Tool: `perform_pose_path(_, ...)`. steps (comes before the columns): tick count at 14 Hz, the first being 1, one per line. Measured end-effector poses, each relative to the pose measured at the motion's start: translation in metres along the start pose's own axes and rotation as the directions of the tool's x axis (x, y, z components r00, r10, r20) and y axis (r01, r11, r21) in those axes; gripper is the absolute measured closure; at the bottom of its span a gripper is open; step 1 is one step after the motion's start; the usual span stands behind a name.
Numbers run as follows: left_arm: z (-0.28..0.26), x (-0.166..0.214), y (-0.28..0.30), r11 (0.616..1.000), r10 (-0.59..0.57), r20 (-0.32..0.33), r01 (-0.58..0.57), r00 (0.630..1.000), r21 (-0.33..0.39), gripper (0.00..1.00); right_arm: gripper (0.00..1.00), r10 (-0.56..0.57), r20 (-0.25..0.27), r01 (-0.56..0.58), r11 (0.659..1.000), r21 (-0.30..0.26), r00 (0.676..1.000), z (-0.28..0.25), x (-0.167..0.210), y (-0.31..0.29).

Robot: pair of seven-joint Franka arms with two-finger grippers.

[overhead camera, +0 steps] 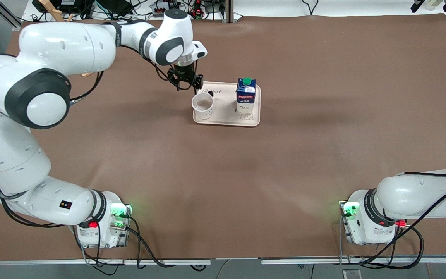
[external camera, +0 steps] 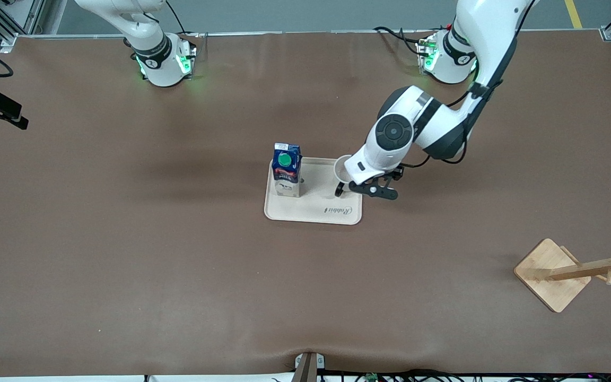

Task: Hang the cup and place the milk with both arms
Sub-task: 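Grasp the white mug rim with the left gripper and lift it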

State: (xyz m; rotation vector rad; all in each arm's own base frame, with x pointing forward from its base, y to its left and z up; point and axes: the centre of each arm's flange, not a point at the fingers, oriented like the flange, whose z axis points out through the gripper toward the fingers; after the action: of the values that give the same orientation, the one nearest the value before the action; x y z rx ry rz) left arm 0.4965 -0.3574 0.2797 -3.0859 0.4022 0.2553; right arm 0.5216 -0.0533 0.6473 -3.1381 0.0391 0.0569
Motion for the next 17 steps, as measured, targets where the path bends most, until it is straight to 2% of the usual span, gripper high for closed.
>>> perform_pose_path(6,0.030,0.003,0.018,0.999,0.037,-0.017,-0.037,0.999,-0.009,0.26,0.00,-0.006,-0.015,0.006,1.000,-0.002,1.000,-0.002,0.002,-0.002)
perform_pose_path(7,0.035,0.005,0.017,0.999,0.054,-0.023,-0.053,0.998,0.009,0.34,0.00,-0.007,-0.015,0.007,1.000,-0.002,1.000,-0.002,0.002,-0.002)
perform_pose_path(9,0.044,0.006,0.017,0.997,0.069,-0.020,-0.068,0.997,0.026,0.38,0.00,-0.007,-0.007,0.007,1.000,-0.001,1.000,0.002,0.005,-0.002)
perform_pose_path(11,0.048,0.006,0.018,0.997,0.073,-0.019,-0.072,0.997,0.025,0.55,0.00,-0.005,0.003,0.005,1.000,-0.001,1.000,0.008,0.008,-0.001)
perform_pose_path(12,0.049,0.006,0.020,0.997,0.075,-0.019,-0.075,0.997,0.025,0.68,0.00,-0.002,0.011,0.002,1.000,-0.001,1.000,0.012,0.010,0.001)
perform_pose_path(13,0.050,0.005,0.023,0.997,0.080,-0.019,-0.079,0.997,0.025,0.74,0.00,0.001,0.019,-0.001,1.000,-0.001,1.000,0.017,0.013,0.003)
perform_pose_path(14,0.049,0.004,0.026,0.996,0.086,-0.021,-0.085,0.996,0.025,0.74,0.00,0.006,0.025,-0.006,1.000,-0.002,1.000,0.022,0.017,0.006)
perform_pose_path(16,0.048,0.002,0.034,0.995,0.098,-0.026,-0.098,0.995,0.026,0.93,0.00,0.007,0.038,-0.007,1.000,-0.003,0.999,0.038,0.028,0.010)
perform_pose_path(17,0.047,0.001,0.037,0.995,0.102,-0.028,-0.101,0.994,0.026,0.93,0.00,0.005,0.059,-0.005,1.000,-0.003,0.998,0.054,0.038,0.009)
